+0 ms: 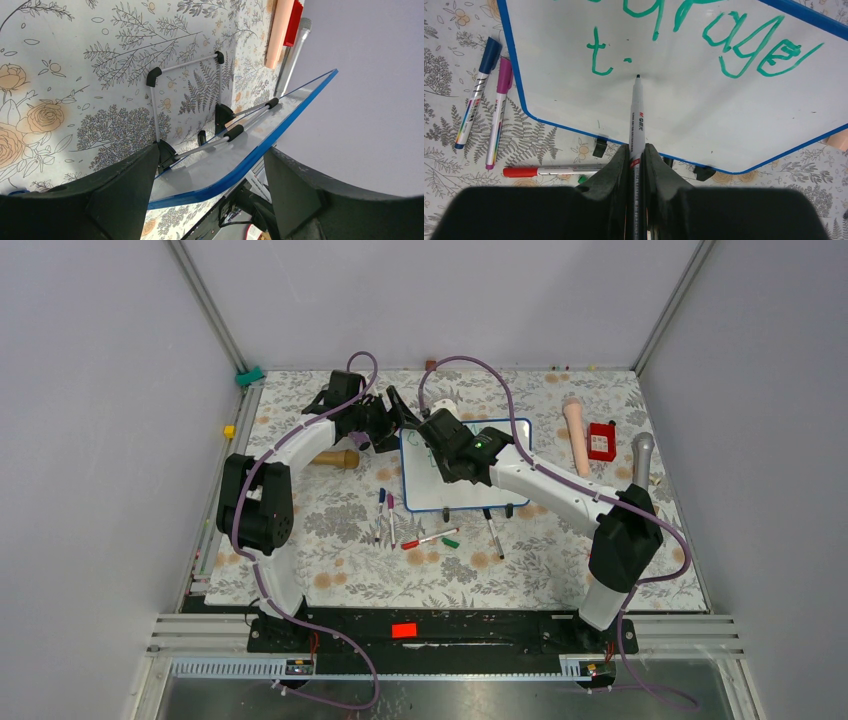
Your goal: Write a sentence on the whiteboard
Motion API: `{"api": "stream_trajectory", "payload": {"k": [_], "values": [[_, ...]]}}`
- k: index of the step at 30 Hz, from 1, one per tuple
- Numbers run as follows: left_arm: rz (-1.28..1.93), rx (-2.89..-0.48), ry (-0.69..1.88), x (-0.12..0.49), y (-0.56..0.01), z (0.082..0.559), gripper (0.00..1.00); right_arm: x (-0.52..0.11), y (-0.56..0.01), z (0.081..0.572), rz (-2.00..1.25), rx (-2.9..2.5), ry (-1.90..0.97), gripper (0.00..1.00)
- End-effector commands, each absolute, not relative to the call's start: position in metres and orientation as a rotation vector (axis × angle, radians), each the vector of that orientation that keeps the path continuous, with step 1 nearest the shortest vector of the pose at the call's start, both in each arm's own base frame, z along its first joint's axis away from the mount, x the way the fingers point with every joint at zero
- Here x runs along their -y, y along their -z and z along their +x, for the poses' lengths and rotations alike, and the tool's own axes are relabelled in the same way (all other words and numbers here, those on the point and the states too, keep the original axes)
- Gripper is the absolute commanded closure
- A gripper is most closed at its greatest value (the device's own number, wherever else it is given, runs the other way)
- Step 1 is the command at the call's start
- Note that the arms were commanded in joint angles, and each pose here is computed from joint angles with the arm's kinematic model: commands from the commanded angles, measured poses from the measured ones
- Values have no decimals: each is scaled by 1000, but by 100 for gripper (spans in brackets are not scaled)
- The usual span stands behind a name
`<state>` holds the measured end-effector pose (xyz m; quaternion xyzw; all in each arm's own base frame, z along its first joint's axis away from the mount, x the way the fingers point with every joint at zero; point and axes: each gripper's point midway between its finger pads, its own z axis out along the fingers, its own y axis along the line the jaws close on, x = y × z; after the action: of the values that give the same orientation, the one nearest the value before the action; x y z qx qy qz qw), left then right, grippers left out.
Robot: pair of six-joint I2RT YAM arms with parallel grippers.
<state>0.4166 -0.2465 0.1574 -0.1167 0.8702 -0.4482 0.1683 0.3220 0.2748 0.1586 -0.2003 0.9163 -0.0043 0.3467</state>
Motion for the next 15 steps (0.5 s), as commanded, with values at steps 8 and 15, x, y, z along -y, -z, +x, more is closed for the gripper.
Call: {"api": "stream_trajectory", "payload": {"k": [8, 15], "values": [[-261, -2380, 1270, 247, -193, 421, 22, -273, -176, 342, -474, -2331, 57, 100], [-263, -2381, 1268, 247, -192, 421, 22, -282, -179, 346, -480, -2329, 23, 100]]}}
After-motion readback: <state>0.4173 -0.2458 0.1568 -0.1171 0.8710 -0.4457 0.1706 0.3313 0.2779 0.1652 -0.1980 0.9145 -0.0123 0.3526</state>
